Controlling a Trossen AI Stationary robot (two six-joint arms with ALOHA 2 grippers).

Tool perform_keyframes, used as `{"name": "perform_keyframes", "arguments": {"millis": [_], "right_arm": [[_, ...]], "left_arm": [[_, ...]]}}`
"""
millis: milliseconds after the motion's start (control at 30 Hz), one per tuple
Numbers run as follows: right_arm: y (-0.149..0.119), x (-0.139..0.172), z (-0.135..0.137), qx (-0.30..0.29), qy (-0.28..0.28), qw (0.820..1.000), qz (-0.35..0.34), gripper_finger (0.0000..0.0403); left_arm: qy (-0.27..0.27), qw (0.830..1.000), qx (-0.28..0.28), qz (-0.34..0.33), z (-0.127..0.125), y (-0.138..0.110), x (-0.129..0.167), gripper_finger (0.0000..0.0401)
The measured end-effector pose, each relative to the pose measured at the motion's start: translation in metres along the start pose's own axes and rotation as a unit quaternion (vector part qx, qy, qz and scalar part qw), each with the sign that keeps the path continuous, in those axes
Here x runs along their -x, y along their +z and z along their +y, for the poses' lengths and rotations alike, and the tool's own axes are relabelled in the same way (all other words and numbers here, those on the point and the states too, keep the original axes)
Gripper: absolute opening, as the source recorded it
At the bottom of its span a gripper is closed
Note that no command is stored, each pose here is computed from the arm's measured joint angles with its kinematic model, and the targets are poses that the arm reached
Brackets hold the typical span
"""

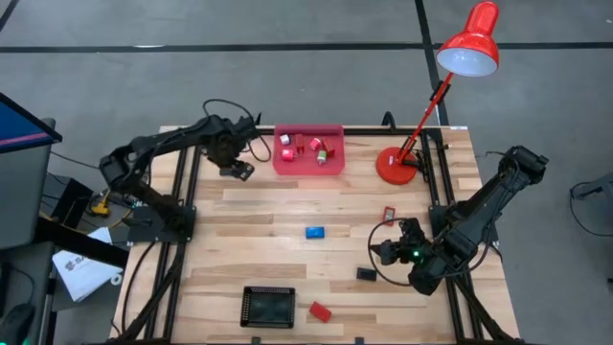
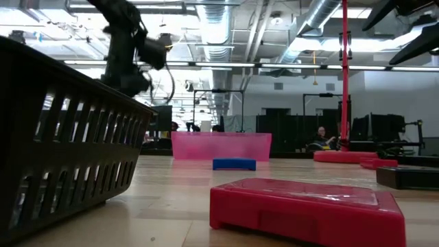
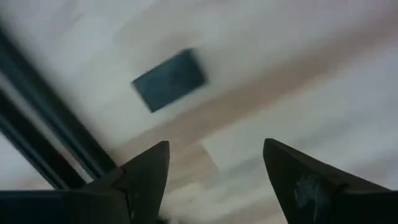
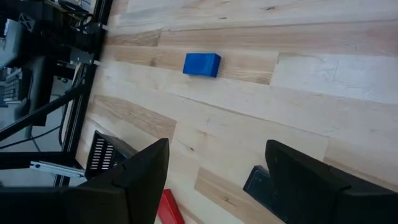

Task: Pick & Place Office items
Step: Put the top black digital timer into the black bin

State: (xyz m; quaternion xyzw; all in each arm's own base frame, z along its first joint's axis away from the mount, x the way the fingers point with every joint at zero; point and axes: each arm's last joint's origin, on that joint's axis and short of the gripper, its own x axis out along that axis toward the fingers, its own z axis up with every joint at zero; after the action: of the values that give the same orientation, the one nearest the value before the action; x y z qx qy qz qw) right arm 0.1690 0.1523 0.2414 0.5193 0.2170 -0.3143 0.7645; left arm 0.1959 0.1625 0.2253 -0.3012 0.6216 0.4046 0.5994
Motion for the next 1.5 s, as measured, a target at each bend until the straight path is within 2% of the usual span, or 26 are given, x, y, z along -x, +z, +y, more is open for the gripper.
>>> {"name": "perform_keyframes", "arguments": {"millis": [67,167,333,400,467,600,700,767,833,933,1000,1133,1367,1500], "right_arm": [[0.000,0.000,0.000,-0.002,0.002,1.000,0.001,0.0260],[-0.001,0.000,0.002,-0.008,0.008,1.000,0.004,0.0260],[-0.002,0.000,0.003,-0.015,0.015,1.000,0.007,0.0260],[-0.002,0.000,0.004,-0.017,0.017,1.000,0.008,0.0260],[-0.003,0.000,0.004,-0.014,0.020,1.000,0.009,0.0260],[-0.002,0.000,0.004,-0.011,0.020,1.000,0.007,0.0260],[-0.002,0.000,0.004,-0.011,0.020,1.000,0.007,0.0260],[-0.002,0.000,0.004,-0.011,0.020,1.000,0.007,0.0260],[-0.002,0.000,0.004,-0.011,0.020,1.000,0.007,0.0260],[-0.002,0.000,0.005,-0.011,0.023,1.000,0.002,0.0260],[-0.002,0.000,0.005,-0.011,0.023,1.000,0.001,0.0260],[-0.002,0.000,0.005,-0.013,0.024,1.000,0.001,0.0260],[-0.003,0.001,0.006,-0.027,0.029,0.999,0.005,0.0260],[-0.003,0.001,0.006,-0.031,0.029,0.999,0.005,0.0260]], "left_arm": [[0.011,0.997,0.077,-0.012,0.006,0.005,-0.013,0.0246],[-0.015,0.984,0.170,-0.042,0.015,0.015,-0.023,0.0237],[-0.078,0.962,0.254,-0.061,0.025,0.024,-0.035,0.0238],[-0.083,0.952,0.292,-0.048,0.029,0.022,-0.039,0.0247],[-0.081,0.932,0.350,-0.034,0.032,0.020,-0.041,0.0257],[-0.084,0.878,0.470,-0.014,0.034,0.012,-0.042,0.0273],[-0.092,0.827,0.555,-0.015,0.032,0.002,-0.039,0.0280],[-0.114,0.791,0.599,-0.038,0.029,0.000,-0.035,0.0281],[-0.118,0.748,0.651,-0.053,0.027,-0.009,-0.032,0.0282],[-0.123,0.666,0.733,-0.058,0.026,-0.021,-0.031,0.0282],[-0.122,0.630,0.765,-0.057,0.025,-0.028,-0.034,0.0282],[-0.106,0.589,0.800,-0.045,0.026,-0.041,-0.053,0.0282],[-0.164,0.524,0.834,-0.052,0.024,-0.043,-0.078,0.0281],[-0.173,0.506,0.843,-0.058,0.030,-0.043,-0.085,0.0275]]}}
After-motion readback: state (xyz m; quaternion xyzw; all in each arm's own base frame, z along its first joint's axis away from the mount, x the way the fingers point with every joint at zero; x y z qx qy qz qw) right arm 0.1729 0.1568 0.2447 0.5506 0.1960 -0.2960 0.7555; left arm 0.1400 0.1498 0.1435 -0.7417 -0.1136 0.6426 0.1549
